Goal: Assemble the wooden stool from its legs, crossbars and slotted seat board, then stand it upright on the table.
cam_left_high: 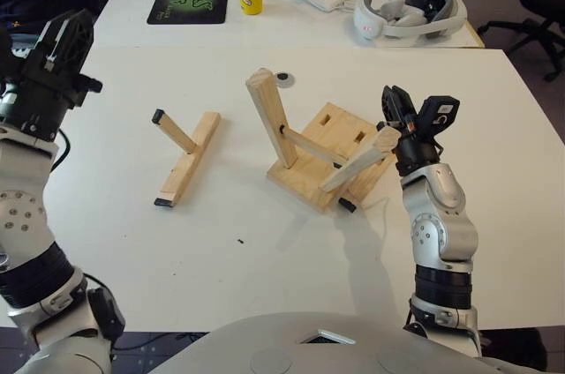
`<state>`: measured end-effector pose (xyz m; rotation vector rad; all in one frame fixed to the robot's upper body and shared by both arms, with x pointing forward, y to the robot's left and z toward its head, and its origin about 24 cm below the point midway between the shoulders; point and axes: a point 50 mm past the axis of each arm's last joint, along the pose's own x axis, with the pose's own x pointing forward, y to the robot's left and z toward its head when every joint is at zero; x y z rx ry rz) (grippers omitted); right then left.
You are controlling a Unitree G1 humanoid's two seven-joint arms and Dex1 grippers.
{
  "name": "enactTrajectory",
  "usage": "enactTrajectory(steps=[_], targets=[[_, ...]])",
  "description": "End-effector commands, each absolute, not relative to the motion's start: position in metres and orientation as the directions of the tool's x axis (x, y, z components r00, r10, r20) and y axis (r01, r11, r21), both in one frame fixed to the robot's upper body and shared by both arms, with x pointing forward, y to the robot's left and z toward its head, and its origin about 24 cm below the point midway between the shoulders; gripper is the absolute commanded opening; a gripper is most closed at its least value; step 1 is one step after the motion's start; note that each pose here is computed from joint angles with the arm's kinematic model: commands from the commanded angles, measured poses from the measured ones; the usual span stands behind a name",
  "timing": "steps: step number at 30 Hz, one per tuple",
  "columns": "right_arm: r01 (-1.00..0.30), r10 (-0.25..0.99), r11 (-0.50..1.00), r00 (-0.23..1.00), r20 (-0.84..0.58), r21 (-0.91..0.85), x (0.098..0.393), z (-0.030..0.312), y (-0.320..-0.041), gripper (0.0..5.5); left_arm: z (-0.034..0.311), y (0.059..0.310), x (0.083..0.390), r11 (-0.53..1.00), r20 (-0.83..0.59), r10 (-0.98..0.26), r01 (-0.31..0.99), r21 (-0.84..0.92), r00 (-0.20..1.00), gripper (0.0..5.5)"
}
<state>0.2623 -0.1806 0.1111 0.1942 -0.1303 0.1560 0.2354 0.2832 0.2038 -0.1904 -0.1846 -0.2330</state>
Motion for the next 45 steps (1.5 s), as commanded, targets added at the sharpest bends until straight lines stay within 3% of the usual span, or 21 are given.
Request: enactTrajectory(steps=[1,6,11,14,20,28,45], targets=[[-0.150,0.122,0.973,0.979,0.166,0.175,0.266,0.119,-0.188,0.67,0.161,0.293,0.208,0.941,-0.061,-0.294,0.278,-0.190,0.954,1.90],[-0.133,0.102,0.975,0.980,0.173,0.177,0.266,0.120,-0.190,0.67,0.119,0.285,0.179,0.887,-0.305,-0.453,0.390,-0.247,0.838,2.69],[-0.140,0.109,0.974,0.979,0.171,0.179,0.267,0.120,-0.188,0.67,0.096,0.279,0.174,0.893,-0.464,-0.426,0.442,-0.082,0.777,3.57],[-0.152,0.121,0.972,0.978,0.171,0.181,0.268,0.120,-0.185,0.67,0.084,0.273,0.178,0.892,-0.496,-0.393,0.453,0.001,0.775,3.94],[-0.164,0.132,0.969,0.976,0.173,0.182,0.268,0.120,-0.182,0.67,0.066,0.262,0.184,0.895,-0.501,-0.383,0.445,0.004,0.776,4.77],[-0.190,0.159,0.965,0.972,0.171,0.183,0.269,0.120,-0.175,0.67,0.037,0.265,0.201,0.947,-0.502,-0.283,0.320,-0.012,0.818,4.77],[-0.202,0.164,0.960,0.967,0.196,0.194,0.270,0.125,-0.174,0.67,0.033,0.254,0.202,0.943,-0.474,-0.301,0.333,-0.018,0.827,2.30]])
